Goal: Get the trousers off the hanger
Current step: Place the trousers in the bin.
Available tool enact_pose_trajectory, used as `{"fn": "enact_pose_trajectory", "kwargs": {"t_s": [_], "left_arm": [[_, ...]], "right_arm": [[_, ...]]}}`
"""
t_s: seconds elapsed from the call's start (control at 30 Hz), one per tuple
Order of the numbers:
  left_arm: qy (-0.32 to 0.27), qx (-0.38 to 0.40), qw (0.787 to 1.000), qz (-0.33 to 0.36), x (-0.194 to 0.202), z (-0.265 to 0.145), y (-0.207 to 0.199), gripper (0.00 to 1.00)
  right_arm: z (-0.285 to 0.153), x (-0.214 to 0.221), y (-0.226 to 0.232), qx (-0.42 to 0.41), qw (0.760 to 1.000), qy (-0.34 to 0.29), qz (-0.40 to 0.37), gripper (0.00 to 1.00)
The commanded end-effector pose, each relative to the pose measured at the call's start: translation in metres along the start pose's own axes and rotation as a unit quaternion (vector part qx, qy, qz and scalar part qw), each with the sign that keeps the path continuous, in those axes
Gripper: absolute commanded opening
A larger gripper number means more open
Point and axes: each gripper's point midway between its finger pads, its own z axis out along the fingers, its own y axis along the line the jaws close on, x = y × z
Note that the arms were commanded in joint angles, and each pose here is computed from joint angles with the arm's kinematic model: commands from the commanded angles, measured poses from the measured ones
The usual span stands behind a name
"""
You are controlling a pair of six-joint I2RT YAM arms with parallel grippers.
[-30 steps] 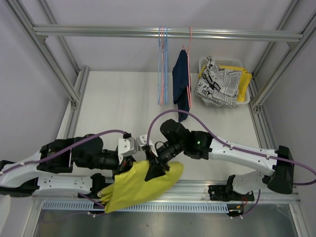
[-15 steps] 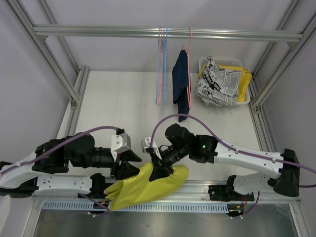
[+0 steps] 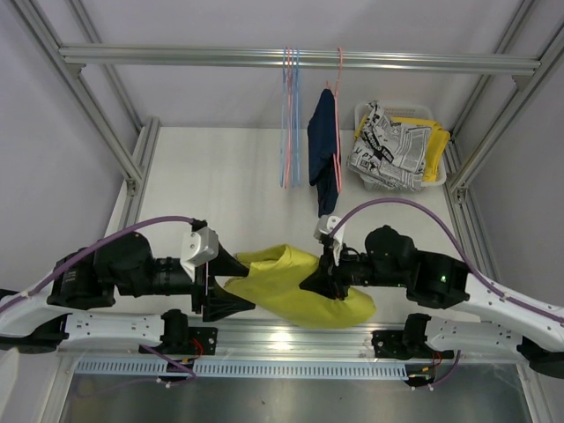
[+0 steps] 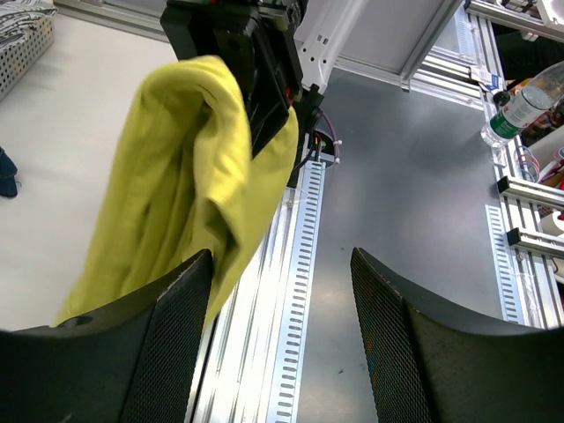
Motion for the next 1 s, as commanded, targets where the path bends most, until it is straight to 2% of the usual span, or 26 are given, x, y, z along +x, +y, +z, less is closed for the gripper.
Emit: {"fn": "enact_pose_trajectory", "kwargs": {"t_s": [0.0, 0.2, 0.33, 0.47, 0.5, 0.63, 0.8, 0.83, 0.97], "left_arm": [[-0.029, 0.014, 0.999, -0.004, -0.019, -0.004, -0.007, 0.68], [-0.044, 0.032, 0.999, 0.0, -0.023, -0.009, -0.014, 0.68], [-0.04, 0.027, 0.999, -0.003, -0.021, -0.01, -0.012, 0.68], [-0.041, 0.039, 0.998, -0.004, -0.017, -0.01, -0.015, 0.68], [-0.048, 0.041, 0.998, -0.004, -0.02, -0.012, -0.017, 0.68], [-0.047, 0.042, 0.998, -0.006, -0.019, -0.012, -0.017, 0.68], [-0.038, 0.045, 0.998, -0.007, -0.014, -0.012, -0.017, 0.67], [-0.038, 0.046, 0.998, -0.007, -0.013, -0.012, -0.017, 0.68], [-0.036, 0.057, 0.998, -0.004, -0.009, -0.009, -0.02, 0.68]], "right_arm": [[-0.015, -0.026, -0.013, 0.056, 0.996, -0.064, 0.038, 0.0], [-0.055, -0.034, -0.029, 0.125, 0.98, -0.123, 0.091, 0.0], [-0.096, -0.044, -0.045, 0.185, 0.955, -0.186, 0.14, 0.0], [-0.136, -0.04, -0.073, 0.272, 0.912, -0.236, 0.194, 0.0], [-0.148, -0.039, -0.087, 0.317, 0.891, -0.253, 0.205, 0.0], [-0.175, -0.031, -0.111, 0.401, 0.844, -0.269, 0.233, 0.0], [-0.202, -0.029, -0.119, 0.446, 0.82, -0.273, 0.234, 0.0], [-0.21, -0.024, -0.123, 0.463, 0.805, -0.28, 0.242, 0.0], [-0.222, -0.014, -0.133, 0.497, 0.776, -0.292, 0.256, 0.0]]}}
